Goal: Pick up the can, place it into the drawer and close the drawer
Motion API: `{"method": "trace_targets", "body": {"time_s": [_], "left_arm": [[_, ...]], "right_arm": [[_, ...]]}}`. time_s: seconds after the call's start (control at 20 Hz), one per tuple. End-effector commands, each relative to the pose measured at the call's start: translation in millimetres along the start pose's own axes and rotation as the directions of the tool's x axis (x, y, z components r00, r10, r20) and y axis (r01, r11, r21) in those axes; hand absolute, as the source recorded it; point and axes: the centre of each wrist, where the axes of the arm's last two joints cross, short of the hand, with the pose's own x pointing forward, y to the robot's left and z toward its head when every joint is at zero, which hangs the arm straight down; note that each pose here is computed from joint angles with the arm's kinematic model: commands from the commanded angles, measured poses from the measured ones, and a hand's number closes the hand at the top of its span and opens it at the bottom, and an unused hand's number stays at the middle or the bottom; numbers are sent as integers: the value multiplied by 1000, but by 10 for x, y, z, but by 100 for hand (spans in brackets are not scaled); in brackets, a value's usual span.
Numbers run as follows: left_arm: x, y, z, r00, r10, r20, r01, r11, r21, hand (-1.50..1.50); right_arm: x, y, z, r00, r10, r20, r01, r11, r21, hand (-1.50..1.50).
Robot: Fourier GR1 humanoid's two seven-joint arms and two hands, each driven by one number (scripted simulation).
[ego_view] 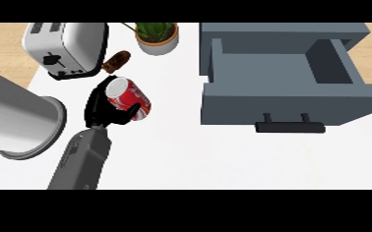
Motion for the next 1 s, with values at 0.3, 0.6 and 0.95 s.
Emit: {"method": "trace_targets", "body": {"time_s": [0.3,0.6,0.95], "left_arm": [[756,-836,14,994,-74,83,77,996,-34,150],[1175,-1274,-109,990,-101,104,105,994,-38,150],[1358,-1686,-378,981,-152,120,158,987,-39,150]], "right_arm": [[116,148,-1,1000,-13,16,13,1000,-4,-150],[92,75,-11,1000,-6,1,6,1000,-4,-150],[91,100,37,1000,-22,3,22,1000,15,-150]]}}
